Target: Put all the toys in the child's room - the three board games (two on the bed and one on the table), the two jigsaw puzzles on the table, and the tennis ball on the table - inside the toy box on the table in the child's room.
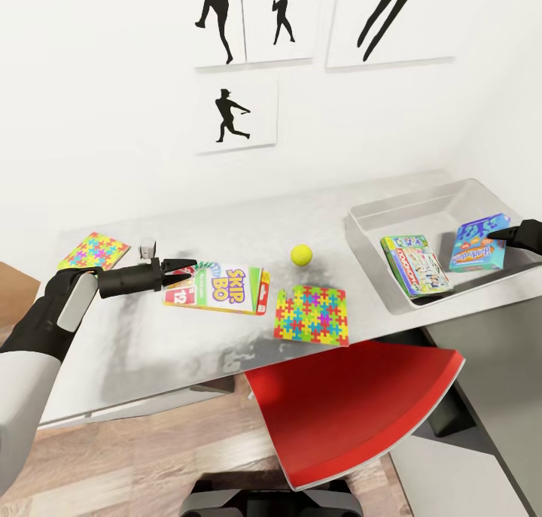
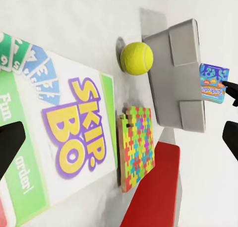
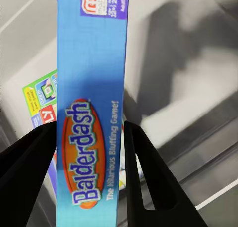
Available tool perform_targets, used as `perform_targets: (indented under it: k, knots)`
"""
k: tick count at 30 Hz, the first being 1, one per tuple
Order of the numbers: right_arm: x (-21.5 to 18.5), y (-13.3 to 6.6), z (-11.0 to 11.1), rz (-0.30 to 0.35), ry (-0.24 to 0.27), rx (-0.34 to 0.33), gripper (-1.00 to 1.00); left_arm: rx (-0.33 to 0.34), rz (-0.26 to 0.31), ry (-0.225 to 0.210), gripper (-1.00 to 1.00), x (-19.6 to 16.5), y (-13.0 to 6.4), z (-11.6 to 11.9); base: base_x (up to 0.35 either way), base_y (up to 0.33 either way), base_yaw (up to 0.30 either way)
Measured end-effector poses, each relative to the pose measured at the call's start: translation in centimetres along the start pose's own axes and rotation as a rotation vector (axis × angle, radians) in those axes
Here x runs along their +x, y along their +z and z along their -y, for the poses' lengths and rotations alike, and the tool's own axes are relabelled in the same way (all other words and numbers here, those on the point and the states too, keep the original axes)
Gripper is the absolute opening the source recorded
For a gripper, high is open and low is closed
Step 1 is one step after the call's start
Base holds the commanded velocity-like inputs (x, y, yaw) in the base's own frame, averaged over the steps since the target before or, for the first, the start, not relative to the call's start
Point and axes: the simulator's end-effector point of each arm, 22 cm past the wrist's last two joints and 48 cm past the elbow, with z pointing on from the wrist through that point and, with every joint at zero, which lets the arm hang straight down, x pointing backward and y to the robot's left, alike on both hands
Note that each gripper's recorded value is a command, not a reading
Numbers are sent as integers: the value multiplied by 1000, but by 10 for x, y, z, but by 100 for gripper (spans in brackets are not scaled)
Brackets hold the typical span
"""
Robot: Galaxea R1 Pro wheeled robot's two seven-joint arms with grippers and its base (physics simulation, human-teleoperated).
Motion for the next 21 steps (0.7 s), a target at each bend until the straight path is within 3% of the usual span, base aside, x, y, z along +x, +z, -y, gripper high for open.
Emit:
perform_targets:
  k: [7,21]
  knots:
    - [6,5,-7,-17,1,-17,100,0,0,1,100,0,0,0,0,0,0]
    - [10,10,-1,-27,22,-11,100,2,2,4,100,-1,0,1,0,0,0]
